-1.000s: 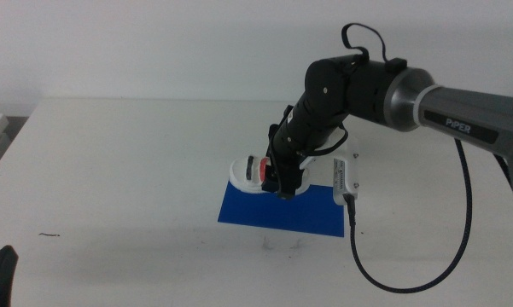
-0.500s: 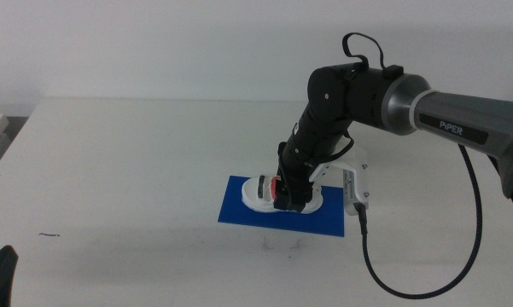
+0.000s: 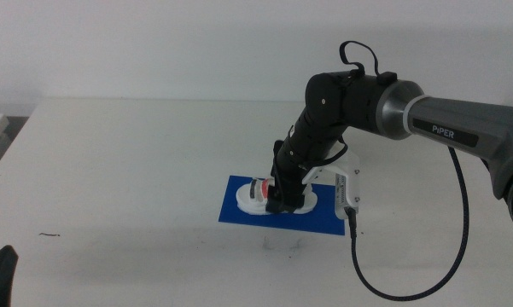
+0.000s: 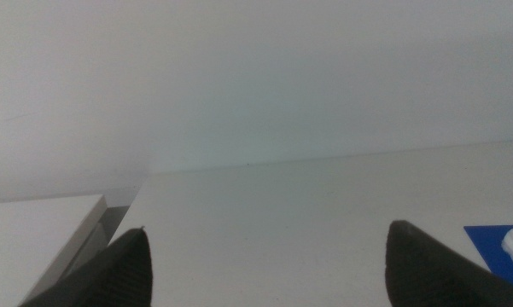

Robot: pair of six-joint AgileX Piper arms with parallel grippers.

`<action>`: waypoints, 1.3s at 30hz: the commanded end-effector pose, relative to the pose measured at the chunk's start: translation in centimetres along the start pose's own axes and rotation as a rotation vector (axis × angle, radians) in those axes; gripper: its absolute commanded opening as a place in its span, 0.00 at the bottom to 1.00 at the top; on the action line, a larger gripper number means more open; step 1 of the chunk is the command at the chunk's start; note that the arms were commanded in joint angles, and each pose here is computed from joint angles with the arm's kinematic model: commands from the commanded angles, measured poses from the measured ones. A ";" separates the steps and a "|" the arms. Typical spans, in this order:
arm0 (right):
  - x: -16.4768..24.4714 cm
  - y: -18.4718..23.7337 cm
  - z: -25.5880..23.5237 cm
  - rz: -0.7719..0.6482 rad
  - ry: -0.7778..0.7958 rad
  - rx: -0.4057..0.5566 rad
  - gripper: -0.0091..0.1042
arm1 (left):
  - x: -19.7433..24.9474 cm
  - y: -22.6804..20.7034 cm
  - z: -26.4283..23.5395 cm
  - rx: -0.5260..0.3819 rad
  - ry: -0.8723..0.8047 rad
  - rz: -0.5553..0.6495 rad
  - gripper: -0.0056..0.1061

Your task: Use one arm to grab the shoe from the table and place it on the mat.

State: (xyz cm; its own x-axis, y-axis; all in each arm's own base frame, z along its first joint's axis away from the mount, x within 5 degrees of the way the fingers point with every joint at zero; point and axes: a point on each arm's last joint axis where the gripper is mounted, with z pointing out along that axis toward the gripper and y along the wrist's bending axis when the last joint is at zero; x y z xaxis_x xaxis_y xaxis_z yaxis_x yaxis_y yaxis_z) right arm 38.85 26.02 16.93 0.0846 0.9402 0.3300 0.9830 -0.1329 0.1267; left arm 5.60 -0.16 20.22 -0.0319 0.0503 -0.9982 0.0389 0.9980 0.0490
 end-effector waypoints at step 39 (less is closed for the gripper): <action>-15.5 -23.0 -41.3 -1.990 -1.070 -0.800 0.90 | 0.0 0.0 0.0 0.001 -0.005 -0.007 0.89</action>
State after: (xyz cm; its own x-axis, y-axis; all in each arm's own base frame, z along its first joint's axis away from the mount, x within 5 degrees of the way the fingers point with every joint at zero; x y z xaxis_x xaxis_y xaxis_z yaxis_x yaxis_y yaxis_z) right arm 8.84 1.84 49.16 -0.2534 -0.1791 -0.9506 -0.2230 0.9671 -0.1227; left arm 5.60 -0.16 20.22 -0.0319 0.0503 -0.9982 0.0389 0.9980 0.0490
